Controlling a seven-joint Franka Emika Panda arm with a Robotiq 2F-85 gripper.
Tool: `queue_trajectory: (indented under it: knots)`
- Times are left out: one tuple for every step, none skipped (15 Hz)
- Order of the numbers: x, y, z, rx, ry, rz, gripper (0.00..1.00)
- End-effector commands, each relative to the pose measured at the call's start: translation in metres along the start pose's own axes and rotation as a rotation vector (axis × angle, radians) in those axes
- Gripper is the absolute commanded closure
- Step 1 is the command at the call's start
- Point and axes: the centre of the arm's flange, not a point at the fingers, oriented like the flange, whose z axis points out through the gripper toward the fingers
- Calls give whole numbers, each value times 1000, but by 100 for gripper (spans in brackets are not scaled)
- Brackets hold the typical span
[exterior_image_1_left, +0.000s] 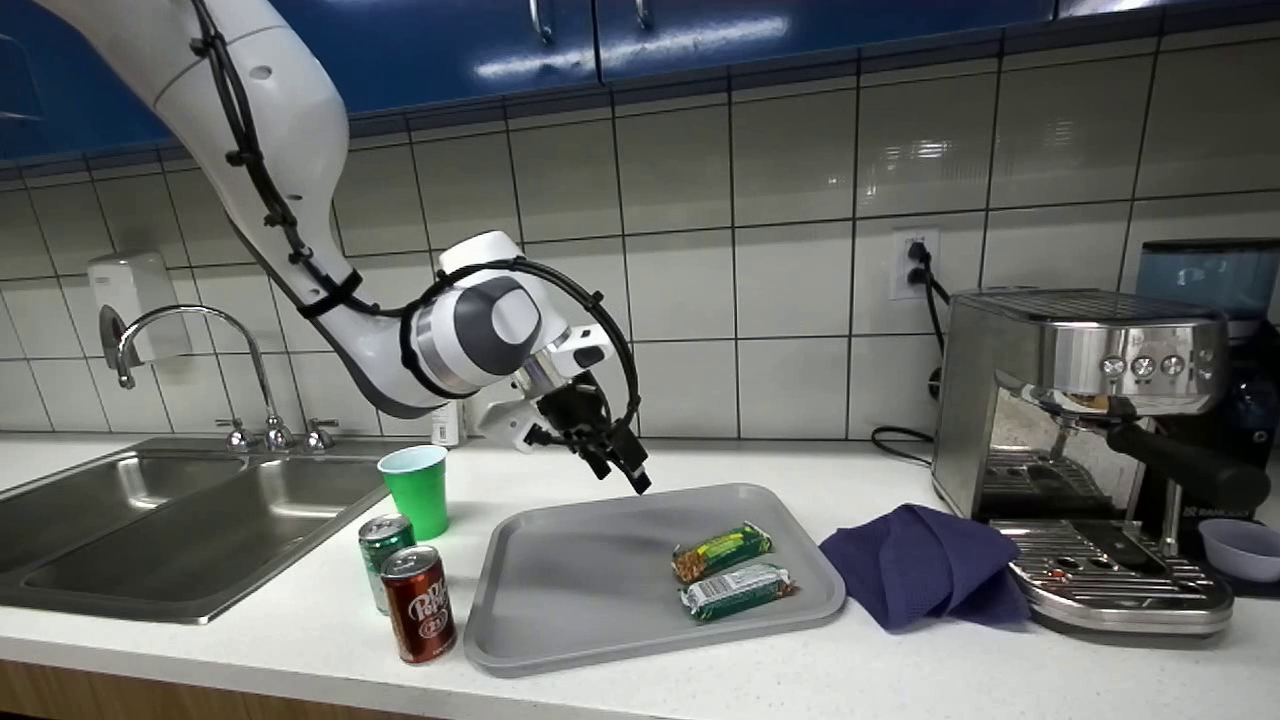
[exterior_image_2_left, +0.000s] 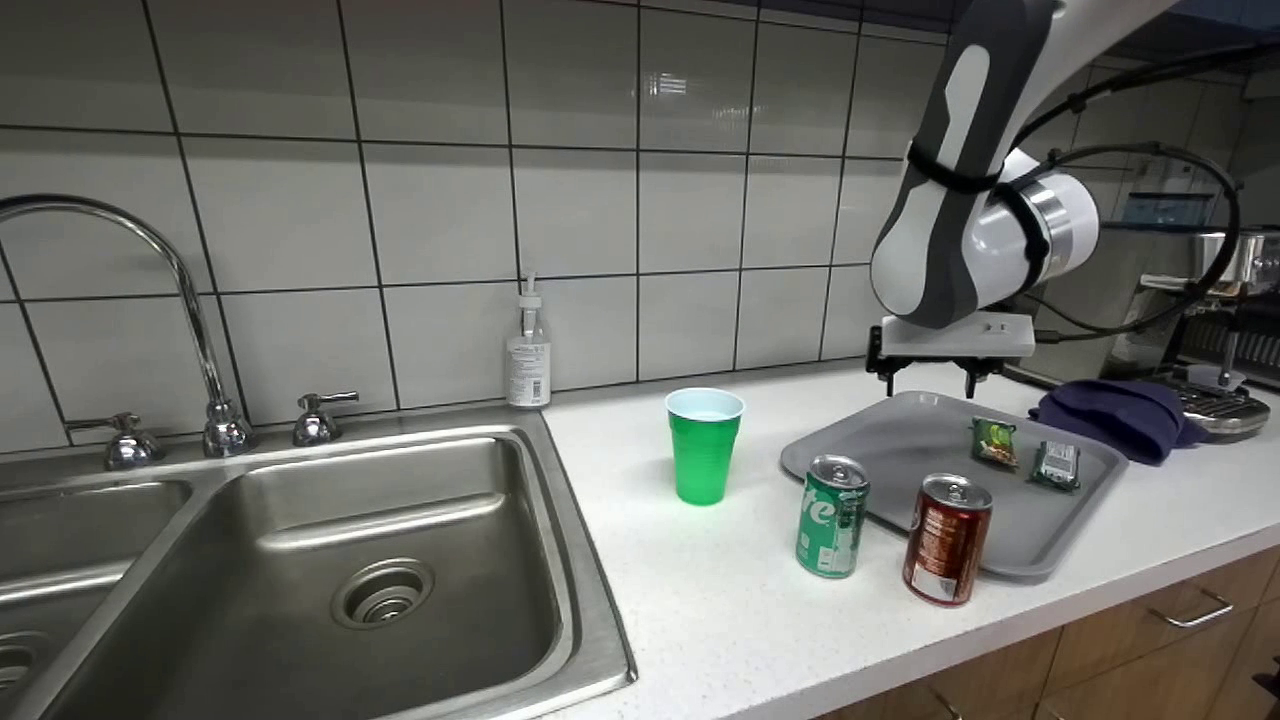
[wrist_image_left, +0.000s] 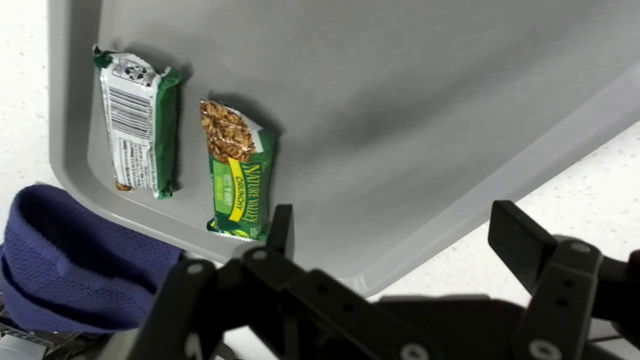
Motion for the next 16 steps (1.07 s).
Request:
queue_trajectory:
  knots:
    - [-12, -8, -37, 54, -12, -61, 0]
    - [-13, -12, -41, 71, -15, -78, 0]
    - [-14, -17, -46, 85, -13, -93, 0]
    - [-16, -21, -50, 98, -14, -107, 0]
    - [-16, -25, -55, 114, -16, -118, 0]
    - [-18, -28, -59, 127, -16, -129, 0]
    - [-18, -32, -63, 142, -16, -140, 0]
    - [-20, -35, -67, 156, -18, -151, 0]
    - [-21, -39, -72, 170, -20, -162, 0]
    - [-22, -43, -76, 185, -21, -174, 0]
    - [-24, -48, -81, 201, -25, -188, 0]
    - [-26, -52, -85, 217, -28, -202, 0]
    - [-29, -56, -89, 231, -32, -220, 0]
    - [-31, -60, -93, 246, -35, -237, 0]
    - [-34, -64, -97, 258, -39, -255, 0]
    - [-37, -66, -100, 271, -44, -270, 0]
